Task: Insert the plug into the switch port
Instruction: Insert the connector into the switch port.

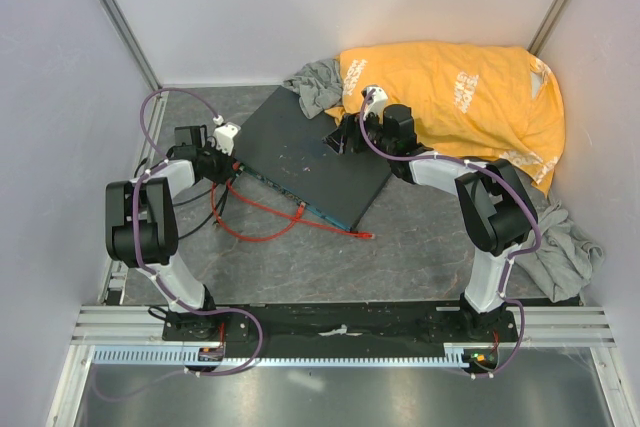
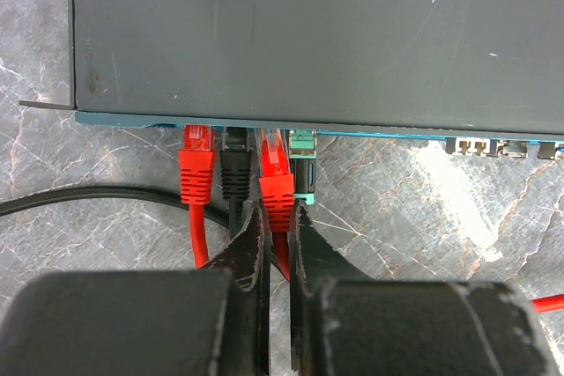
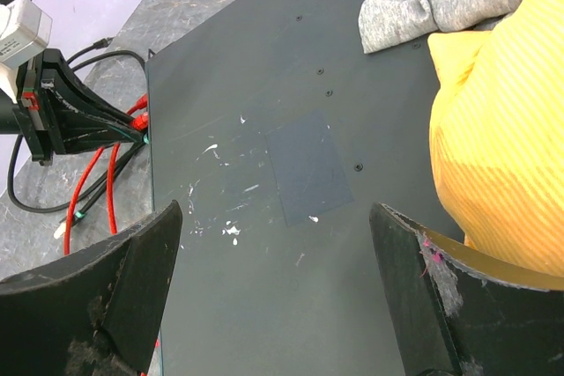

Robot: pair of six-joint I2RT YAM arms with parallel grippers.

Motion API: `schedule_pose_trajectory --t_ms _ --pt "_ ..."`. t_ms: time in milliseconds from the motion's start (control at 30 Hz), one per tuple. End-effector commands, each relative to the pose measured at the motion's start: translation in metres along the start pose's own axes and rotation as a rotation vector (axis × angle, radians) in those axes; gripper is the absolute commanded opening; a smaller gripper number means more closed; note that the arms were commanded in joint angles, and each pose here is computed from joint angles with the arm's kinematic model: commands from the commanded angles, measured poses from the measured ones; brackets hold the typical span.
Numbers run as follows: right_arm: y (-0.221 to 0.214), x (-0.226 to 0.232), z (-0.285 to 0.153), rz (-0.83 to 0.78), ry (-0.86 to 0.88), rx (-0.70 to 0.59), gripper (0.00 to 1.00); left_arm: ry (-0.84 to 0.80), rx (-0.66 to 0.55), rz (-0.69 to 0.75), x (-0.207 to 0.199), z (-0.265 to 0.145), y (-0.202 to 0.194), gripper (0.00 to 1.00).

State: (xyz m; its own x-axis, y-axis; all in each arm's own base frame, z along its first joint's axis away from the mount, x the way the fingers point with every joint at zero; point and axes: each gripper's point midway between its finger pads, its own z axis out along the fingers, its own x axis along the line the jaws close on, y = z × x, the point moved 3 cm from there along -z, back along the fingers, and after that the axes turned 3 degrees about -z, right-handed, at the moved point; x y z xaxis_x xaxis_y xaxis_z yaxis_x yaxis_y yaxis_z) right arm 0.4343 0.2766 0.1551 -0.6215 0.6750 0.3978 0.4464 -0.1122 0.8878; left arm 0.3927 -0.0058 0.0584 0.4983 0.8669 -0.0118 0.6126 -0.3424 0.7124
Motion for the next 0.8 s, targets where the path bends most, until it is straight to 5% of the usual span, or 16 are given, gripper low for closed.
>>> schedule_pose_trajectory --t_ms 0,767 --pt "0.011 0.004 -0.001 -0.023 0.032 -0.045 0.95 0.006 -0.088 0.116 0.006 -0.004 0.029 0.02" --pt "-0.011 -0.01 0.013 -0.024 0.017 0.026 0.95 0.001 -0.006 0.098 0.027 0.033 0.029 0.02"
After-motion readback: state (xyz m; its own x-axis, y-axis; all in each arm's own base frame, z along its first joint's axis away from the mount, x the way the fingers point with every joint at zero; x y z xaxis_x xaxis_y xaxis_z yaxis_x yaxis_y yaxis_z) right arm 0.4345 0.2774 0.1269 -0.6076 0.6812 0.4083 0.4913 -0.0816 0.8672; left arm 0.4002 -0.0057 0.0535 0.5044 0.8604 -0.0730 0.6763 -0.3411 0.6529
